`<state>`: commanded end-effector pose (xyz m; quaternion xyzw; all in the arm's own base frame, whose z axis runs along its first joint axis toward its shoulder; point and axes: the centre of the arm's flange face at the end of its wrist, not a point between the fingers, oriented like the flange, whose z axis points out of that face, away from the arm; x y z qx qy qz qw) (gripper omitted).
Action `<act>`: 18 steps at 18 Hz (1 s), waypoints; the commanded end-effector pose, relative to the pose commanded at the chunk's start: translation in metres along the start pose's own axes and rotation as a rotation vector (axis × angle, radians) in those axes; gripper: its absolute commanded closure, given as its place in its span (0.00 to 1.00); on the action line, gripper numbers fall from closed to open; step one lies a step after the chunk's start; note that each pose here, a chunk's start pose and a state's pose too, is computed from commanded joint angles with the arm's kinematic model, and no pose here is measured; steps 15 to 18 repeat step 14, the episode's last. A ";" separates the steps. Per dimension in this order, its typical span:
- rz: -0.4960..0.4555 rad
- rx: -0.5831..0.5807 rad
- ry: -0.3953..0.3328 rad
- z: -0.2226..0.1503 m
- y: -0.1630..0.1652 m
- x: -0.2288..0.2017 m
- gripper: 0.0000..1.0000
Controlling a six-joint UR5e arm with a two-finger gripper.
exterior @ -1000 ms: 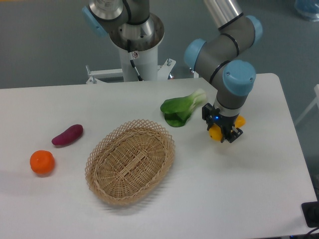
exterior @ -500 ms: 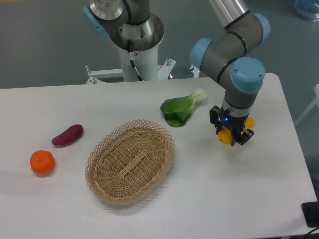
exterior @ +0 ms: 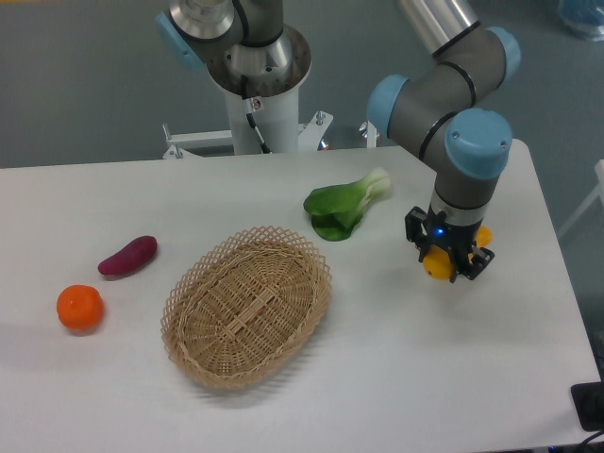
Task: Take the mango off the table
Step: 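Lift the grasped mango up off the table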
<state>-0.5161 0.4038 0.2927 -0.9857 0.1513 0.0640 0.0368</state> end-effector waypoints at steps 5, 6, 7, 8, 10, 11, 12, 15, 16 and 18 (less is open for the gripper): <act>0.013 0.003 -0.007 -0.003 0.000 -0.001 0.45; 0.011 0.001 -0.008 -0.003 0.000 -0.001 0.45; 0.011 0.001 -0.009 -0.003 0.000 -0.001 0.45; 0.011 0.001 -0.009 -0.003 0.000 -0.001 0.45; 0.008 0.001 -0.009 -0.003 0.000 -0.001 0.45; 0.005 -0.001 -0.006 -0.001 0.000 0.000 0.45; 0.006 -0.007 -0.007 -0.001 0.001 -0.001 0.45; 0.006 -0.019 -0.007 -0.001 0.001 0.000 0.45; 0.006 -0.019 -0.007 -0.001 0.001 0.000 0.45; 0.006 -0.019 -0.007 -0.001 0.001 0.000 0.45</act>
